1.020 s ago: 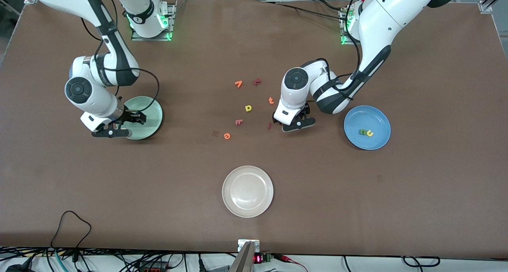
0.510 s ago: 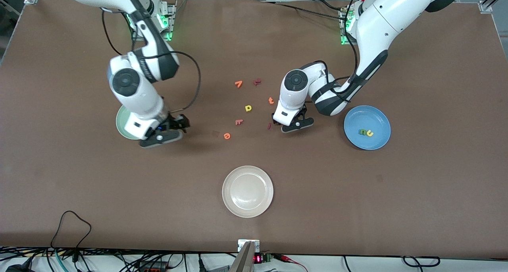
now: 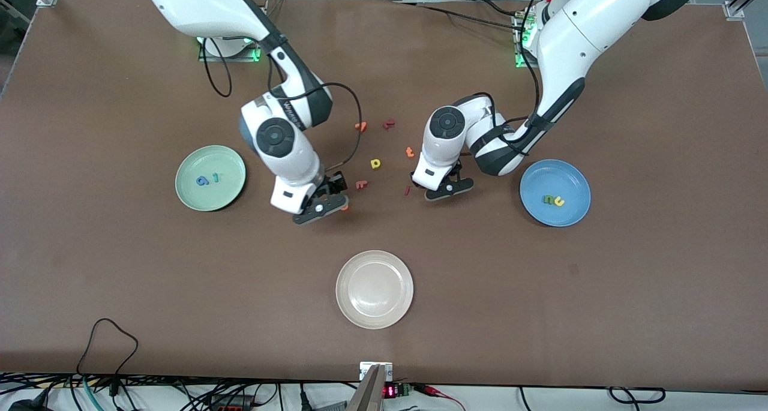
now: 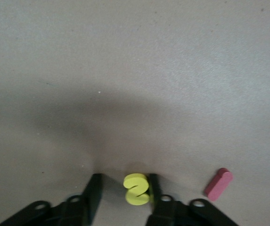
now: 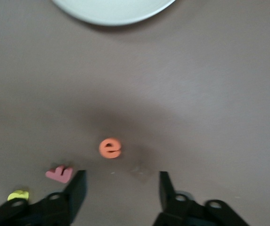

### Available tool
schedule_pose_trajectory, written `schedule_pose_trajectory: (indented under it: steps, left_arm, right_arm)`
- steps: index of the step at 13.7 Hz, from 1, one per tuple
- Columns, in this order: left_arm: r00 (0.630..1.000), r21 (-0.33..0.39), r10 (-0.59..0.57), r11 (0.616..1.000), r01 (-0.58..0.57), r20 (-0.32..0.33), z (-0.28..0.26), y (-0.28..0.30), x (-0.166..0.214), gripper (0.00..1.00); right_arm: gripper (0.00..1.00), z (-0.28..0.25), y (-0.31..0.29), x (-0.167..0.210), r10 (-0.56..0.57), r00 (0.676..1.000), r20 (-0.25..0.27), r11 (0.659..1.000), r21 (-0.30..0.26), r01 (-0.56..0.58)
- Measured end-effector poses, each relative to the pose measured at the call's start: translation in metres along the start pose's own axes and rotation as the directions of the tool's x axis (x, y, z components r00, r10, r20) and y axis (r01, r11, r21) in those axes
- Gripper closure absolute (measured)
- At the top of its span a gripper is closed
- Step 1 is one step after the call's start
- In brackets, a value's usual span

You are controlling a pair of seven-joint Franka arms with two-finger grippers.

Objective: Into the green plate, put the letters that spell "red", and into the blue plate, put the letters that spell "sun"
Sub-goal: 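Carry the yellow 2 to the blue plate while the right gripper grasps the e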

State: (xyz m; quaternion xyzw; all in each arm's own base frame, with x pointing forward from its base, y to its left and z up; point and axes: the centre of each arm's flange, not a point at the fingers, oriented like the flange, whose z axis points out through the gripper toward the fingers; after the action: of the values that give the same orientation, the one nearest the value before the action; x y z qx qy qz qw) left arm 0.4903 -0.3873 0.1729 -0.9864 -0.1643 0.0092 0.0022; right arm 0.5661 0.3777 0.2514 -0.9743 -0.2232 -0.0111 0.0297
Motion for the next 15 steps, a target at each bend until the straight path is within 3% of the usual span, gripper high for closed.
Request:
schedule_pose_trajectory:
  steps: [2, 5, 8, 11, 15]
  left_arm:
    - [1.000, -0.002, -0.001, 1.000, 0.001, -0.002, -0.001, 0.001, 0.001, 0.78]
    - [1.000, 0.010, -0.004, 1.000, 0.004, -0.005, -0.002, -0.002, 0.005, 0.78]
    - [0.999, 0.125, 0.033, 0.992, -0.028, -0.034, -0.019, -0.021, 0.030, 0.78]
    - [0.994, 0.232, 0.089, 0.970, -0.072, -0.060, -0.062, -0.064, 0.078, 0.78]
    - [0.988, 0.360, 0.156, 0.921, -0.150, 0.013, -0.085, -0.130, 0.123, 0.78]
  right_arm:
    - [0.44, 0.021, -0.017, -0.006, -0.022, 0.999, 0.028, 1.000, 0.000, 0.022]
    - [0.47, 0.038, -0.025, -0.007, -0.031, 0.999, 0.021, 1.000, 0.004, 0.031]
    - [0.47, 0.042, -0.021, -0.003, -0.026, 1.000, -0.004, 1.000, 0.006, 0.026]
    - [0.49, 0.053, -0.021, -0.001, -0.024, 0.999, -0.031, 1.000, 0.012, 0.025]
    - [0.49, 0.065, -0.020, -0.002, -0.022, 1.000, -0.022, 1.000, 0.011, 0.022]
